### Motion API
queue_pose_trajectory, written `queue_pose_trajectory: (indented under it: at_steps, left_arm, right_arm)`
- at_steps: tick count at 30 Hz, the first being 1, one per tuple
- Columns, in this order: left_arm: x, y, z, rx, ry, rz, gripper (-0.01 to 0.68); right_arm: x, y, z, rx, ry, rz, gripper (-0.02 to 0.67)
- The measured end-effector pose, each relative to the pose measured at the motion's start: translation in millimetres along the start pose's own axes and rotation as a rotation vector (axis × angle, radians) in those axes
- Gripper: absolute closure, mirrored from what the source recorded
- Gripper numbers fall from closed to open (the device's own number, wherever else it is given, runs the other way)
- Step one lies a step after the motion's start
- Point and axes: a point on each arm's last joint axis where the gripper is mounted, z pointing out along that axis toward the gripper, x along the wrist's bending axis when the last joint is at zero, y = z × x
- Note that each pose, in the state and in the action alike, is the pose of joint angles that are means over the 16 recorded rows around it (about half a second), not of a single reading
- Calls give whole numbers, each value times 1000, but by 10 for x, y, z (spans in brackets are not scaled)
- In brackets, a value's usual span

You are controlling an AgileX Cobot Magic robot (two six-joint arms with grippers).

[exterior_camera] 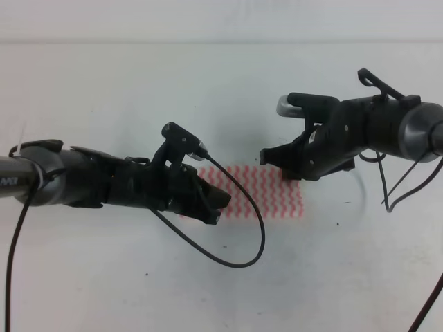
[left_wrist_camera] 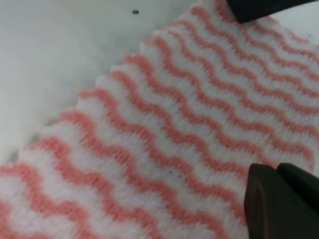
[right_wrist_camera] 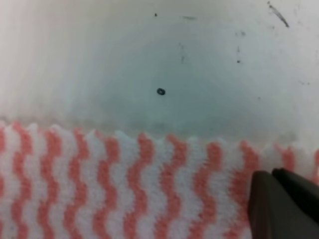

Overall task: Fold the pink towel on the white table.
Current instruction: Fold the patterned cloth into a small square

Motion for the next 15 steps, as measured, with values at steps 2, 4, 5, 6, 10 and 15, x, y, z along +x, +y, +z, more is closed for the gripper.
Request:
queue_pose_trajectory:
  at_steps: [2,4,5,6,10,15]
  left_arm:
    - [0,0,1,0,-1,0,676]
    - [-2,1,0,-1,-2,0,676]
    - [-2,1,1,-1,-2,0,676]
    - [-2,1,1,-1,-3,0,676]
    - [-9,5,-2,-3,-9,2,676]
    - [-23,37,-25,-16,-11,13,676]
  right_arm:
    - [-5,-8,14,7,-3,0,666]
    - [-8,-16,24,13,-5,-1,666]
    - [-10,-19,28,16,-7,-2,666]
    - [-12,-21,30,19,-8,-3,667]
    - [-18,-32,36,30,-14,-6,667]
    - [-19,-35,19,39,-19,-12,667]
